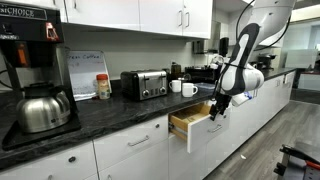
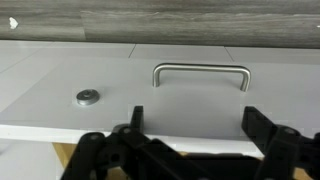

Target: Close the open drawer below the toaster

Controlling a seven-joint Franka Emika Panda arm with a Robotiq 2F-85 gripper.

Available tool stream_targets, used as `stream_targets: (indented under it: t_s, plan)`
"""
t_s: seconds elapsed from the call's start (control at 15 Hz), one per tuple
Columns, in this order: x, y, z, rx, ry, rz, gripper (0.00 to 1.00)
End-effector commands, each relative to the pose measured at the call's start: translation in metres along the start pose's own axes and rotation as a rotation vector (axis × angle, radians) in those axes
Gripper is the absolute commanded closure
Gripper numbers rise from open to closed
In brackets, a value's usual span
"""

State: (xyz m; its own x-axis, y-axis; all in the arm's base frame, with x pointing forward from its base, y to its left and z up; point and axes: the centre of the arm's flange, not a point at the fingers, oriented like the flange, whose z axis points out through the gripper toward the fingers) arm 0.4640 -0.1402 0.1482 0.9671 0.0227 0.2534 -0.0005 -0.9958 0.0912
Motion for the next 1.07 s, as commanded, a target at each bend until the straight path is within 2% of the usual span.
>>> stream_targets:
  t_s: [0.0, 0.47, 1.0]
  plan:
    - [0.023, 0.006, 0.017, 0.004, 0.062, 0.003, 0.0]
    - [0.054, 0.009, 0.027, 0.004, 0.147, 0.001, 0.0]
    - [0.089, 0.01, 0.036, -0.002, 0.202, -0.036, 0.0]
